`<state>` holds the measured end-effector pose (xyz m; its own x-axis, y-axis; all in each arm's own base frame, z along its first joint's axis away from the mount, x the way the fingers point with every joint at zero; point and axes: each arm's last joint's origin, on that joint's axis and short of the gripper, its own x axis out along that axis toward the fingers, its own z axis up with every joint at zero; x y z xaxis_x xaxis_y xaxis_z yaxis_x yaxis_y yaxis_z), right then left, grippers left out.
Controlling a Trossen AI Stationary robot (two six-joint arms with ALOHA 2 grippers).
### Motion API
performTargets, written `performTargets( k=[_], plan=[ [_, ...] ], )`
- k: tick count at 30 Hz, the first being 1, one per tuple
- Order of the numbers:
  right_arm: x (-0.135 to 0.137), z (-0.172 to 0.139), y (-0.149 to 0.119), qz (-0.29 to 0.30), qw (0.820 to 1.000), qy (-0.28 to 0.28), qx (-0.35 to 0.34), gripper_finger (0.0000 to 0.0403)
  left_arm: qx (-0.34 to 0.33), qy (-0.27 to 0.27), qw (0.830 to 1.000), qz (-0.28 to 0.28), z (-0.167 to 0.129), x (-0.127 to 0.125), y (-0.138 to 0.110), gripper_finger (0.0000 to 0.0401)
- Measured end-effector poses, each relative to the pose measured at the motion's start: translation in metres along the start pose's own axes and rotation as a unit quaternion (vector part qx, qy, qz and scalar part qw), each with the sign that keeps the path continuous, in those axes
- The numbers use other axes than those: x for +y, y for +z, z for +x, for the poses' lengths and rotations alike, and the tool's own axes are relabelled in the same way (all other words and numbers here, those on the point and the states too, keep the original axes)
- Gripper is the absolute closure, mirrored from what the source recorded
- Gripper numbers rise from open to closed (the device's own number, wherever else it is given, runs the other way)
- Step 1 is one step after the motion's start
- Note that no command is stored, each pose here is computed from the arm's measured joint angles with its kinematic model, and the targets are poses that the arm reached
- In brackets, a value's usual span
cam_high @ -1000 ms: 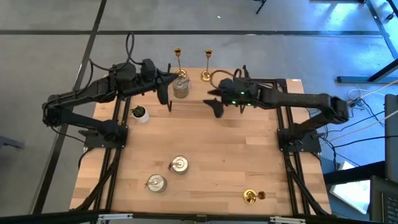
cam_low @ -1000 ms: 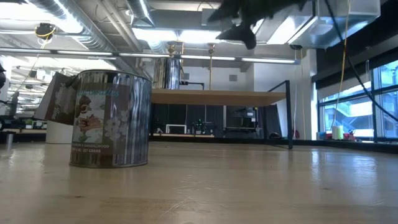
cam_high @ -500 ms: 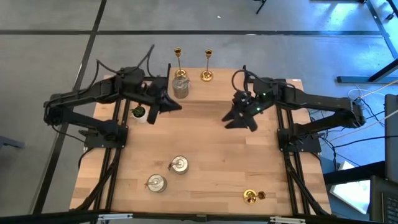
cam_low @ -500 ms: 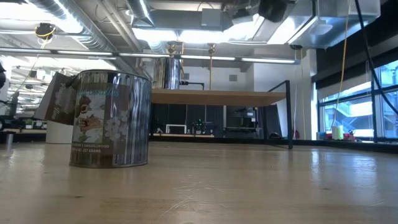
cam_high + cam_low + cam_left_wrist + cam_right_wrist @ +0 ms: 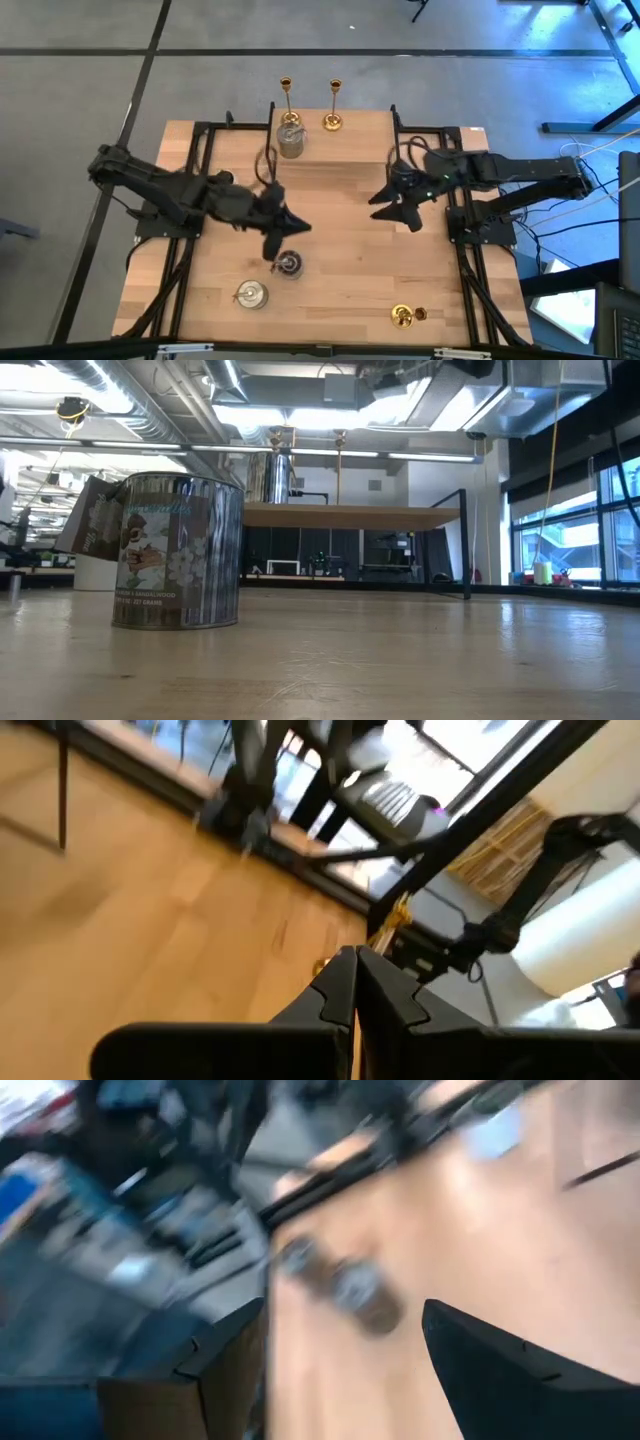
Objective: Pick & Place candle stick holders
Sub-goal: Put the top silver scented candle on the shelf aligned with the other silver scented candle
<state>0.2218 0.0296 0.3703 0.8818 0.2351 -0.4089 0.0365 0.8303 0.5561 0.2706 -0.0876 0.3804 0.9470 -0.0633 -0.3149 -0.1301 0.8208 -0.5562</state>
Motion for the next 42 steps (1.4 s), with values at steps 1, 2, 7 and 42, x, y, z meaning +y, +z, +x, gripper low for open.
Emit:
performTargets(
  k=[1,2,7,42],
  plan=[
    [0.004,-0.003,-0.002,-0.005,1.000,-0.022,-0.022,0.0133,0.009,0.004,1.000,-0.004,0.005,-0.004,-0.005,0.0398],
    [0.009,-0.007,-0.004,-0.012,0.998,-0.040,-0.040,0.0133,0.017,0.010,1.000,-0.006,0.009,-0.008,-0.008,0.0398],
    [0.031,-0.023,-0.016,-0.059,0.990,-0.076,-0.099,0.0133,0.067,0.051,0.996,0.007,0.020,-0.025,-0.013,0.0398],
    [0.070,-0.005,-0.064,-0.123,0.988,-0.080,-0.047,0.0133,0.263,0.293,0.915,0.081,0.040,-0.001,-0.056,0.0398]
  ],
)
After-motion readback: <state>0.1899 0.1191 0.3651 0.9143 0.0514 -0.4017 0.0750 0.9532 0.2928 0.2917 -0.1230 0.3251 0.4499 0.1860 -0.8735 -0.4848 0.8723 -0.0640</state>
